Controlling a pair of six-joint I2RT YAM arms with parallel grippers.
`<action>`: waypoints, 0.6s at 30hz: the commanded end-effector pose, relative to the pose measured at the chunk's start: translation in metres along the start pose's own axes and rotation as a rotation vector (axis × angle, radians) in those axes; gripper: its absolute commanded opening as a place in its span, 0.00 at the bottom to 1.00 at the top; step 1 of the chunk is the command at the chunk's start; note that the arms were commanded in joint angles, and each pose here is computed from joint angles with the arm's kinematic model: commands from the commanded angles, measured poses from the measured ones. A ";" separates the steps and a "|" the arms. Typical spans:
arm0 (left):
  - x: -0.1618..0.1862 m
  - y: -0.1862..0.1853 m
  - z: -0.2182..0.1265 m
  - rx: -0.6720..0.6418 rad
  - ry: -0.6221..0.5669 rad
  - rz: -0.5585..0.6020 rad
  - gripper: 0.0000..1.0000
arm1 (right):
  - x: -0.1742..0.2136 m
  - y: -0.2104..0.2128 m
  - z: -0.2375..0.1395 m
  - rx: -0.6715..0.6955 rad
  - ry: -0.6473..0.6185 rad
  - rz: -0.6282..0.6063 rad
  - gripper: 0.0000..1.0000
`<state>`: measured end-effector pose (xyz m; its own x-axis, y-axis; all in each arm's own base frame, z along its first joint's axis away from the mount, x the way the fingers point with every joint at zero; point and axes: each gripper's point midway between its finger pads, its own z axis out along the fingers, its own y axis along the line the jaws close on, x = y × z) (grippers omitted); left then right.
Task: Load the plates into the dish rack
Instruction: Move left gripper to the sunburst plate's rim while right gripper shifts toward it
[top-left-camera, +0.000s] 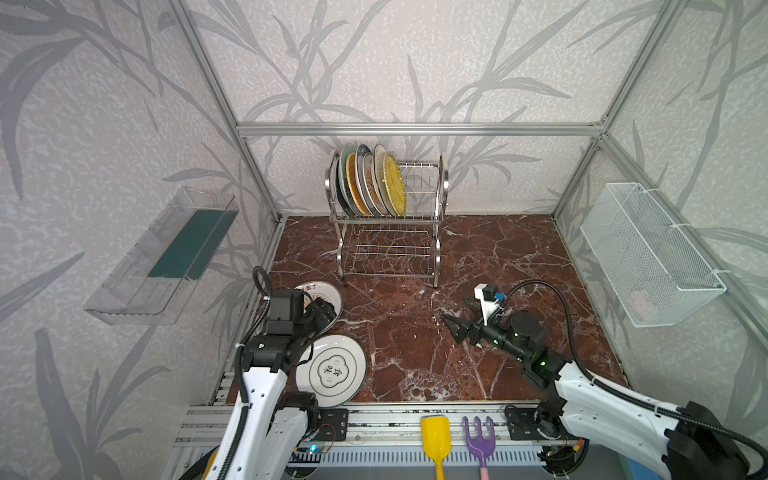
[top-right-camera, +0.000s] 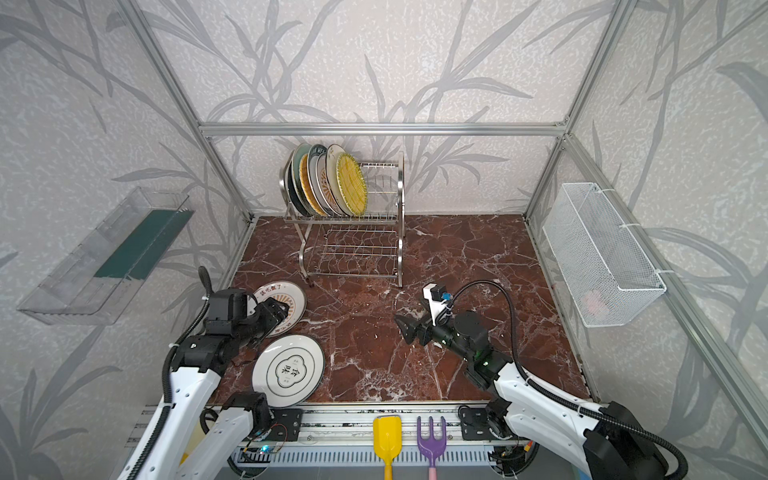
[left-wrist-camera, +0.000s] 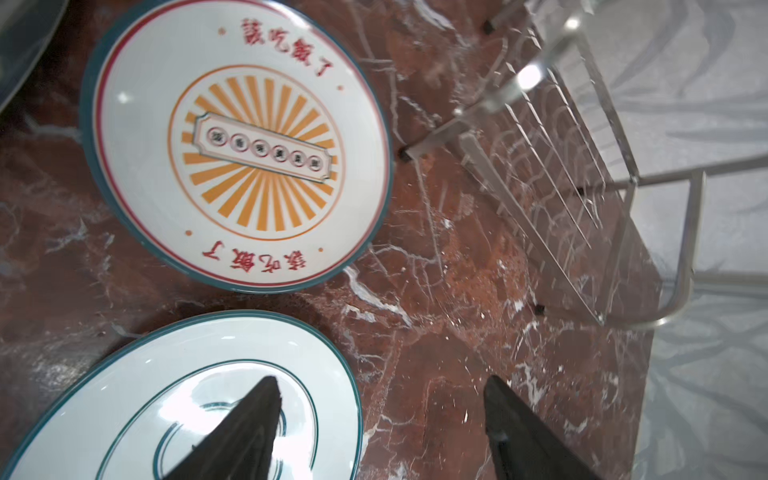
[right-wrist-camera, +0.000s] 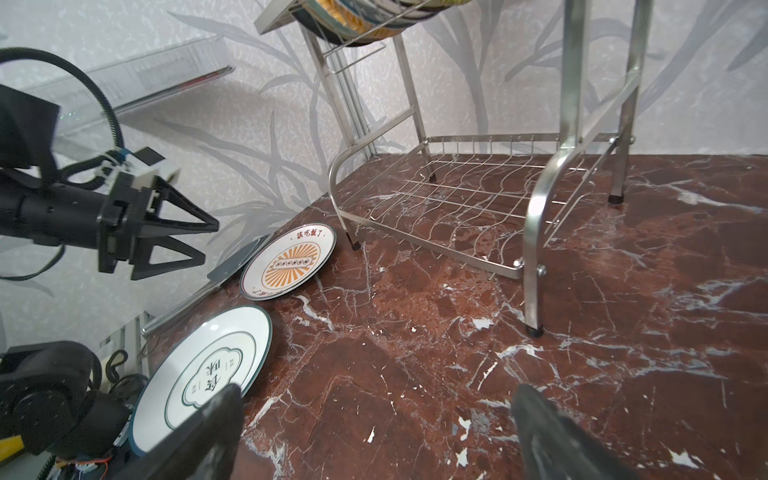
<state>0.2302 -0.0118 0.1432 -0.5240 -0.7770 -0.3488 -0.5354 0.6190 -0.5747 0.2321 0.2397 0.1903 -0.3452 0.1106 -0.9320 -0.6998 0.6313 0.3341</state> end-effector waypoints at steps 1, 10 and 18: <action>-0.008 -0.005 0.005 0.130 0.004 -0.140 0.77 | -0.014 0.019 0.007 -0.065 -0.030 -0.053 0.99; -0.036 0.058 0.018 0.036 -0.122 -0.330 0.77 | 0.005 0.044 0.025 -0.181 0.044 -0.064 0.99; -0.042 0.088 0.033 0.001 -0.166 -0.407 0.76 | 0.005 0.045 0.024 -0.187 0.041 -0.067 0.99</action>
<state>0.2219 0.0650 0.0817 -0.1822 -0.9635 -0.1962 -0.6917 0.2674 -0.6708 0.2137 0.2811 0.1706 -0.3800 -0.0032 -0.9250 -0.7939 0.5143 0.3244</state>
